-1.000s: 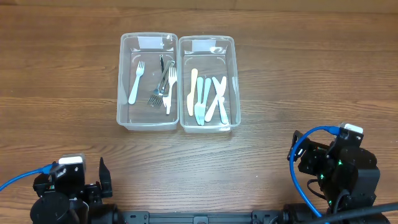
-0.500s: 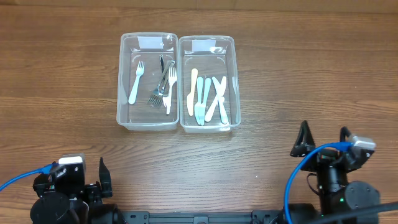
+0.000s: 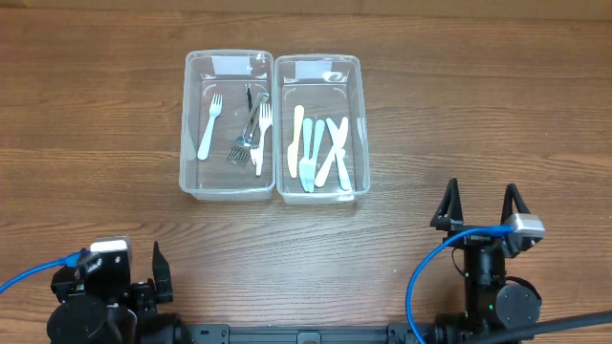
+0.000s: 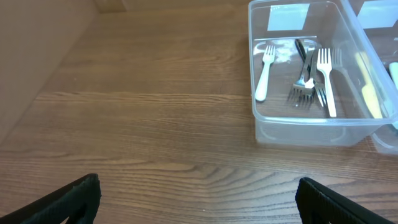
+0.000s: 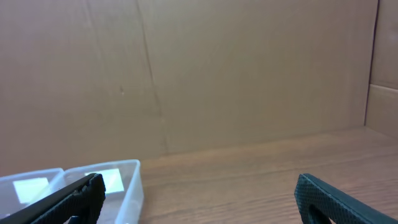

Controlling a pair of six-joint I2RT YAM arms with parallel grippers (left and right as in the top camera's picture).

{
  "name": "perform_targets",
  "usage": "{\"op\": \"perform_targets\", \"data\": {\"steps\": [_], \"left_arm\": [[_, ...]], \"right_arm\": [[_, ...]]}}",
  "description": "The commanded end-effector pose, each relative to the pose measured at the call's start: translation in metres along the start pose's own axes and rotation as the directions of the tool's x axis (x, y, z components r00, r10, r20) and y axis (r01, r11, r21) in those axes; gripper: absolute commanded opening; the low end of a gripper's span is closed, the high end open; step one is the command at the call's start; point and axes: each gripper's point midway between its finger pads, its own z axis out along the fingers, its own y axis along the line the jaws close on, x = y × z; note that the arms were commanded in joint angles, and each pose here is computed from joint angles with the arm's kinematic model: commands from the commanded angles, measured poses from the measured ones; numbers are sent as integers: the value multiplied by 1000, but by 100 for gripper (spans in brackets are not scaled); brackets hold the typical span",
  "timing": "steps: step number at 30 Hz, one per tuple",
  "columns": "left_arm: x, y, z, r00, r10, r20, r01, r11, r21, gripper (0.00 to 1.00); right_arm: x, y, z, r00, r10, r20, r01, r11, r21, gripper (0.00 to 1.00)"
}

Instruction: Pack container

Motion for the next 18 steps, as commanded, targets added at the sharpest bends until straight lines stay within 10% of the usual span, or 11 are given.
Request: {"op": "perform_targets", "data": {"steps": [1, 18], "left_arm": [[1, 0, 0, 1000, 24, 1, -24, 1000, 0, 100], [1, 0, 0, 1000, 23, 1, -23, 1000, 0, 100]], "right_arm": [[16, -2, 3, 998, -55, -13, 55, 998, 3, 100], [84, -7, 3, 980, -37, -194, 39, 999, 4, 100]]}}
